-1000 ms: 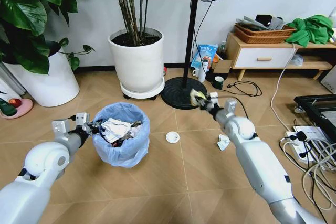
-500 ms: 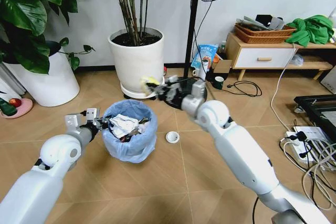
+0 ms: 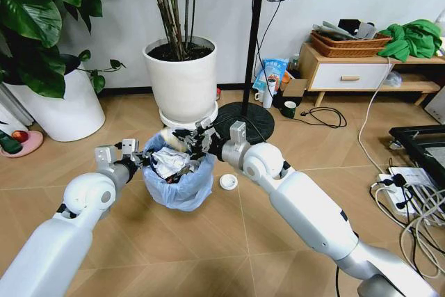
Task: Pick up the trash bin and place the garbage on the floor into it.
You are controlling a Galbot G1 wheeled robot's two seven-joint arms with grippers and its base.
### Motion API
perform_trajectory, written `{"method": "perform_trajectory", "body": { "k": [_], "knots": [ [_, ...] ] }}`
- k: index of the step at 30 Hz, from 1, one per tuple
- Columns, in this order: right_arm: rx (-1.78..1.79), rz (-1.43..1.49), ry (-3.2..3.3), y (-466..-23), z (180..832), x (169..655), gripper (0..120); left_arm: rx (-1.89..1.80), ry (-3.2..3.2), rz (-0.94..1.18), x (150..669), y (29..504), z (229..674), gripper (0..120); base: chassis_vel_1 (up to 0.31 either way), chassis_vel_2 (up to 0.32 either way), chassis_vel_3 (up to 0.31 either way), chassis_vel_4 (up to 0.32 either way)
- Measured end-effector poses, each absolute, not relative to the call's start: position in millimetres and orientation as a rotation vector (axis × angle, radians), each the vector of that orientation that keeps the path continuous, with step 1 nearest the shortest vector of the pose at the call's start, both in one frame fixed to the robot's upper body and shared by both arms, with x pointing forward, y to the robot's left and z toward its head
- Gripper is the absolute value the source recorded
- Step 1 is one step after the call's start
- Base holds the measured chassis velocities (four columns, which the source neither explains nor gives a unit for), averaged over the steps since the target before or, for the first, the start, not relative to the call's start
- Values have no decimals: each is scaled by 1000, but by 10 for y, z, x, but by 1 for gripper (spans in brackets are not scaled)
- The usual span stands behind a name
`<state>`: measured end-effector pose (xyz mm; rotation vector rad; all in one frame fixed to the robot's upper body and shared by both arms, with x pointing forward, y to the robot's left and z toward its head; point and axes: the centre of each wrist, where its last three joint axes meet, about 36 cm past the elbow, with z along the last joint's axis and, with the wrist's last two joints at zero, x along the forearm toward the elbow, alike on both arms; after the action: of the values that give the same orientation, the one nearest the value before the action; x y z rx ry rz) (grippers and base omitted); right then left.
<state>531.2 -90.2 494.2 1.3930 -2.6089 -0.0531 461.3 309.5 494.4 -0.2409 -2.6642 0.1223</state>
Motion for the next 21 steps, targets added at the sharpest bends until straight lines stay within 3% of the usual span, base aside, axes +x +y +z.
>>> {"method": "perform_trajectory", "body": {
  "k": [5,7,9,11,13,15,21],
  "knots": [
    [1359,-64,-2639,-918,4960,5322,49,-239,-2670,123,4627,3090,4966,0,0,0,0,0],
    [1292,-95,-2694,-1005,5033,5353,61,-234,-2670,124,4623,3102,4966,0,0,0,0,0],
    [1264,-105,-2712,-1044,5052,5366,63,-230,-2669,124,4619,3112,4964,0,0,0,0,0],
    [1107,-134,-2794,-1304,5098,5441,76,-216,-2670,125,4594,3161,4962,0,0,0,0,0],
    [1069,-138,-2808,-1359,5096,5453,78,-215,-2671,125,4588,3170,4964,0,0,0,0,0],
    [879,-154,-2849,-1649,5003,5536,90,-208,-2677,127,4566,3210,4982,0,0,0,0,0],
    [557,-106,-2838,-2271,4536,5662,100,-202,-2687,129,4531,3266,5017,0,0,0,0,0]
  ]
}}
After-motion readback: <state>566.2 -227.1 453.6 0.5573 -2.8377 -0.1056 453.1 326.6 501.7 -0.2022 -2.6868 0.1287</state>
